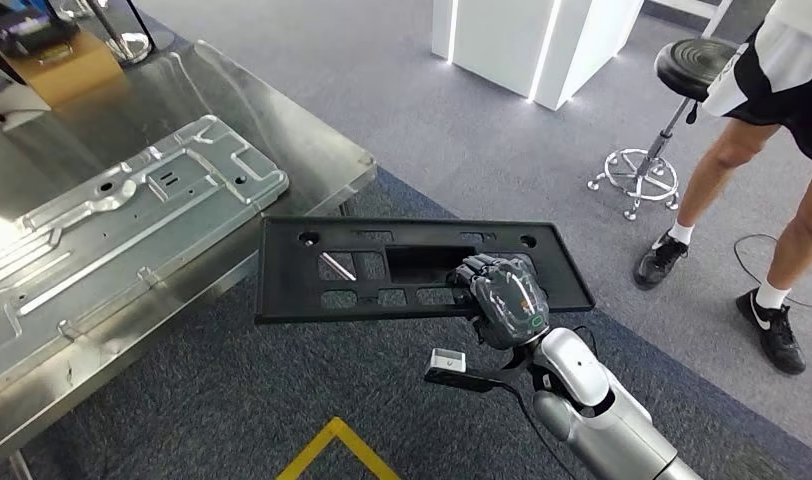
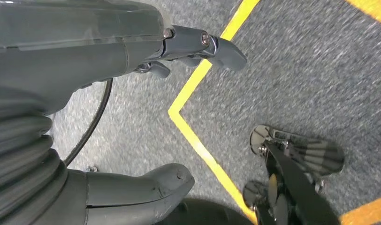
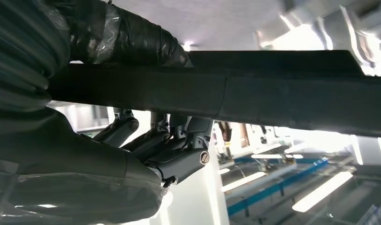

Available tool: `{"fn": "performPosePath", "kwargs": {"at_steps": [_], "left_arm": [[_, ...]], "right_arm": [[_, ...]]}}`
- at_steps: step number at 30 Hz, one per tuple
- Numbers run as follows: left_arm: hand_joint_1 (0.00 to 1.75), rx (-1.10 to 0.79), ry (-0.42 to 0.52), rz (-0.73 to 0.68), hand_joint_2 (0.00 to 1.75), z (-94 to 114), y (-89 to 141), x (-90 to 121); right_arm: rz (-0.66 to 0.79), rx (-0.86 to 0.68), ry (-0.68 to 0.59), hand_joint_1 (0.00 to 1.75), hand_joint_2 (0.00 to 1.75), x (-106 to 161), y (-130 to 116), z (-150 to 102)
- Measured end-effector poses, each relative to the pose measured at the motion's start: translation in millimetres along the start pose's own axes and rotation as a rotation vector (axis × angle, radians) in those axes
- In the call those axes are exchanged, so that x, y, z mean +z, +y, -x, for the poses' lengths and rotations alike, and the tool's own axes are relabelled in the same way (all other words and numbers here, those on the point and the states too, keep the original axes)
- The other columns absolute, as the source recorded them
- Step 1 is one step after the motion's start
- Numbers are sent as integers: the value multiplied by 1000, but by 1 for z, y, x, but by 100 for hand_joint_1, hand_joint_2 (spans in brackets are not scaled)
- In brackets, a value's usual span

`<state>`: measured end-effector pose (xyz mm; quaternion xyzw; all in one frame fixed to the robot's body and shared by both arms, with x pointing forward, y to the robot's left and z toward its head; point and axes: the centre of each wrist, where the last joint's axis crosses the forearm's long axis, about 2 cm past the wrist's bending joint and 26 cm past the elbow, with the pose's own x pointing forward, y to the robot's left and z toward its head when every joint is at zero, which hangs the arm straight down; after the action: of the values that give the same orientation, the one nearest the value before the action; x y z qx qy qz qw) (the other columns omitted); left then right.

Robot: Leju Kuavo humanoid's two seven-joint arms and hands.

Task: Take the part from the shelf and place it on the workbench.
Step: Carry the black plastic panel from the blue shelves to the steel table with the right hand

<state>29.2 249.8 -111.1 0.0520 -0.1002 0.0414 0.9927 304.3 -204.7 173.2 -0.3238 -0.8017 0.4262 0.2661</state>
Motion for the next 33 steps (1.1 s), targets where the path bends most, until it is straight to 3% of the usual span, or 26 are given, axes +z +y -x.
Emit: {"fn": "performPosePath", "kwargs": {"at_steps": [33], "left_arm": [[0,-1,20,-11,175,-1,1,0]], "right_arm": [[8,14,1,175,175,9,-11,11]]}}
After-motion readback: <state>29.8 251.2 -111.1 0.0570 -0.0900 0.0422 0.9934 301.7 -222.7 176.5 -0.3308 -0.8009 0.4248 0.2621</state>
